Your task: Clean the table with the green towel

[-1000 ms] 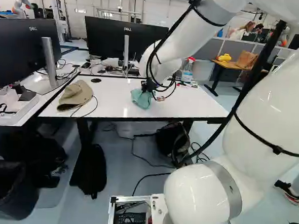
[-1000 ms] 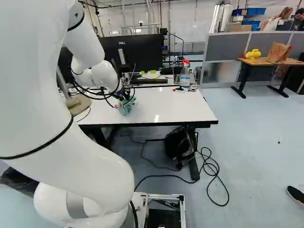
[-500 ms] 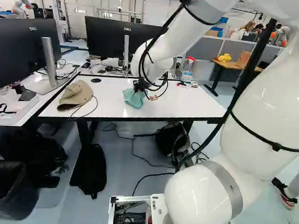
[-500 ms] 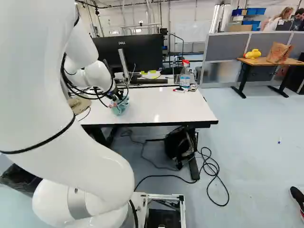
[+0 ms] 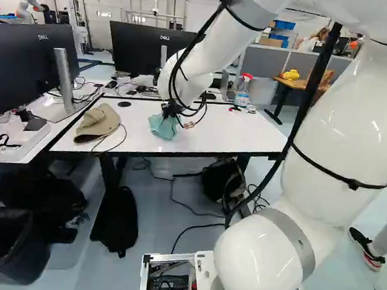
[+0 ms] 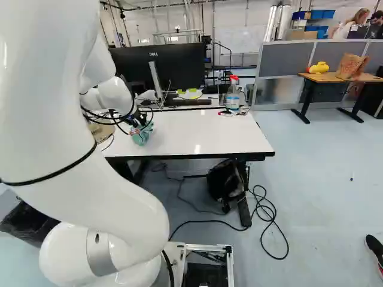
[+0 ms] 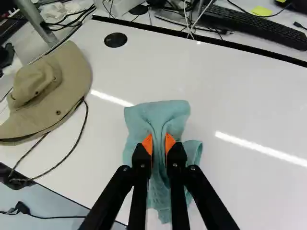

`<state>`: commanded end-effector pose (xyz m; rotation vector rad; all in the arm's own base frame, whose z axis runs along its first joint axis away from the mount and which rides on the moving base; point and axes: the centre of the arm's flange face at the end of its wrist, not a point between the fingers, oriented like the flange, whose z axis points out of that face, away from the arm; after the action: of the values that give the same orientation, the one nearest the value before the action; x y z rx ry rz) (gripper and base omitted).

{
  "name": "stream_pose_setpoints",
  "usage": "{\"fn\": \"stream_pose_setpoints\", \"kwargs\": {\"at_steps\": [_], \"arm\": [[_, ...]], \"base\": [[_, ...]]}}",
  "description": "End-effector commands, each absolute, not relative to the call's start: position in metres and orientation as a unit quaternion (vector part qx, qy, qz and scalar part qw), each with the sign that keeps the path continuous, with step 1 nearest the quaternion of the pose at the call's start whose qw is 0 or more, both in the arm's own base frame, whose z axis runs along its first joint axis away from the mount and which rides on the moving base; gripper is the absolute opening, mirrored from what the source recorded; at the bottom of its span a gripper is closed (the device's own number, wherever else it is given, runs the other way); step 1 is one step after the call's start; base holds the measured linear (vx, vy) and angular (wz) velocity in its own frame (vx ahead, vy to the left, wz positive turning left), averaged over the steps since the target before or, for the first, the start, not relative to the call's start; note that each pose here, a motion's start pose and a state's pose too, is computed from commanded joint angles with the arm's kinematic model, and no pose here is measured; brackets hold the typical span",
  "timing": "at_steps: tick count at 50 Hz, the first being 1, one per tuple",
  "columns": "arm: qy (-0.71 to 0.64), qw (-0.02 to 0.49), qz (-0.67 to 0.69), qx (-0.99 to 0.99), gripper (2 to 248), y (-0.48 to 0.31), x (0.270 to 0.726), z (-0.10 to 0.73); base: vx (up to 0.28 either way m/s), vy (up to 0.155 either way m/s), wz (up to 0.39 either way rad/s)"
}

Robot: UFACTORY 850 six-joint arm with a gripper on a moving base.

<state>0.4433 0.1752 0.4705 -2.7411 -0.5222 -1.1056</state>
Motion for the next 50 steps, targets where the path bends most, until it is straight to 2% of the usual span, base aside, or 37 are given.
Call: {"fn": "stream_pose_setpoints", "kwargs": {"at_steps": [50], "arm": [[-0.192, 0.069, -0.333, -0.921, 50, 0.196, 0.450, 0.435]], "base": [[0.000, 0.000, 0.000]]}}
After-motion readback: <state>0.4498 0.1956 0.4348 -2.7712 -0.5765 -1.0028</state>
